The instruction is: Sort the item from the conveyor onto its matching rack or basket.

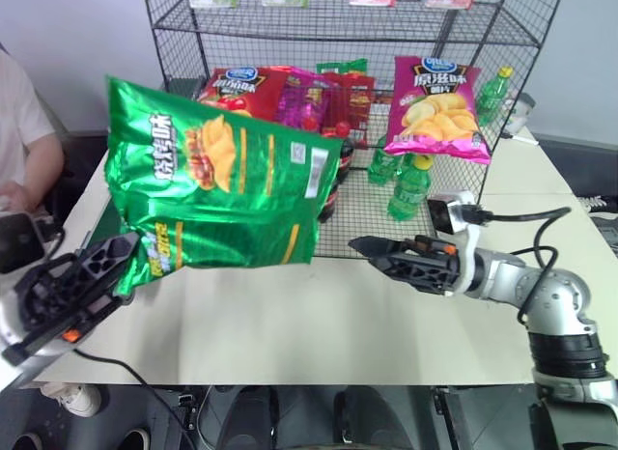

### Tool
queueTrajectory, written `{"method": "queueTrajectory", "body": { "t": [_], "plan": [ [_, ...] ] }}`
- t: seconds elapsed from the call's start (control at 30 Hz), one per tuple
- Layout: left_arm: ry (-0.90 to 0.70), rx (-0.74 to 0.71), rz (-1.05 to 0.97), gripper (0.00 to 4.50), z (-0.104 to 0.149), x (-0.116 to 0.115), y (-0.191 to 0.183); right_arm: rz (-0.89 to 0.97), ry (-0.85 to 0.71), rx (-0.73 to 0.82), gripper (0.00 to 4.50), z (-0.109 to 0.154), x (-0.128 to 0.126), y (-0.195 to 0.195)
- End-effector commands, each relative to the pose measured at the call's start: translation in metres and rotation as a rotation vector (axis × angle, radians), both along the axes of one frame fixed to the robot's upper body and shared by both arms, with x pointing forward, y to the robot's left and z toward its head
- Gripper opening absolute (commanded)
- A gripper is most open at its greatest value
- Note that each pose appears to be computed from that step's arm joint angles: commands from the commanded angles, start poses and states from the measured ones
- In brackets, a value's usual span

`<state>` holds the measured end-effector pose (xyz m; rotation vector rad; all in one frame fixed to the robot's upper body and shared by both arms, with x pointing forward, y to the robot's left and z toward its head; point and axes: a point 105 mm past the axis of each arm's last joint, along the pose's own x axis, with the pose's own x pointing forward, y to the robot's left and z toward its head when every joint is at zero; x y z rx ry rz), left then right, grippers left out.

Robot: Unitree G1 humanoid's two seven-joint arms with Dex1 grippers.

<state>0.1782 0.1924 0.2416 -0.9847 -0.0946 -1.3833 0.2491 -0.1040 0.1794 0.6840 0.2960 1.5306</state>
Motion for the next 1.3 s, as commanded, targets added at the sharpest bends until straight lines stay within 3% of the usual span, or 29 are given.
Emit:
{"method": "queueTrajectory", "body": {
  "t": [0.03, 0.43, 0.67, 1.0, 1.1, 1.3],
  "plan": [
    [-0.004, -0.068, -0.092, 0.02, 0.002, 0.005, -0.008, -0.010, -0.029, 0.028, 4.50, 0.004, 0.001, 0.006],
    [0.031, -0.193, -0.217, 0.02, -0.004, 0.017, -0.027, -0.081, -0.060, 0.137, 4.50, 0.012, 0.024, 0.023],
    [0.066, -0.212, -0.192, 0.02, -0.010, 0.020, -0.028, 0.101, -0.052, 0.239, 4.50, 0.038, -0.002, 0.032],
    [0.093, -0.213, -0.154, 0.02, -0.012, 0.027, -0.028, 0.210, 0.016, 0.186, 4.50, 0.033, -0.014, 0.039],
    [0.097, -0.208, -0.152, 0.00, -0.012, 0.029, -0.028, 0.216, 0.031, 0.160, 3.60, 0.028, -0.016, 0.040],
    [0.113, -0.170, -0.146, 0.00, -0.014, 0.028, -0.026, 0.179, 0.031, 0.154, 0.58, 0.029, -0.010, 0.039]
  ]
}}
